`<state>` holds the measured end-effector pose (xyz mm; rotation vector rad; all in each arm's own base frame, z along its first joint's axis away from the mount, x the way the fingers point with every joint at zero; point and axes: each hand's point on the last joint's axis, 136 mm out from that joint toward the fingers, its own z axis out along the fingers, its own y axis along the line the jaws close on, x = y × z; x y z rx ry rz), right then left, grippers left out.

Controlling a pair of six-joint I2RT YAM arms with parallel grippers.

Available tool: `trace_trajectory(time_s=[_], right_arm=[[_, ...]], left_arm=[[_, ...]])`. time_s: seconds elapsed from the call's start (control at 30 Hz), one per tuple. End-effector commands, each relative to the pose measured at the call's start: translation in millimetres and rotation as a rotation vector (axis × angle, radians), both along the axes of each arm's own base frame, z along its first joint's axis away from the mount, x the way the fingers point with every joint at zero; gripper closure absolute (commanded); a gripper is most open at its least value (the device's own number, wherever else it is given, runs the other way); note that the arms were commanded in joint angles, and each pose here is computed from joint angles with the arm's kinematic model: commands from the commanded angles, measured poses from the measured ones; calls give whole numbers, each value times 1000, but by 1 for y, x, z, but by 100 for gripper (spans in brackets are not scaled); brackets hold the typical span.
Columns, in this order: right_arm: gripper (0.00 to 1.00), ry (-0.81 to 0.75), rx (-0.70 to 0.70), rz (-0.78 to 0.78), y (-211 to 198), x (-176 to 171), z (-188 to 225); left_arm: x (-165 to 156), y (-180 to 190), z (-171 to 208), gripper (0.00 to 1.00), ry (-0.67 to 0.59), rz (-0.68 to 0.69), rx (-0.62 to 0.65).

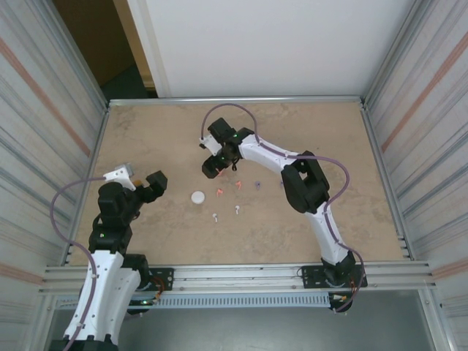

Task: Insert wireless bluetooth earbuds into charging case

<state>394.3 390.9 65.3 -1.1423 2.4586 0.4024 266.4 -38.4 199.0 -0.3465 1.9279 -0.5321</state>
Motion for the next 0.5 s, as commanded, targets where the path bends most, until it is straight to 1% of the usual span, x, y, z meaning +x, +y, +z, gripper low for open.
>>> trace_trajectory(time_s=[0.0,0.47], right_arm=[[20,9,-45,36,1,-3,-9],[24,40,-103,60,-2,-5,-32]], left_arm=[[-1,3,-5,1,9,7,21],[1,2,-8,1,17,2,18]])
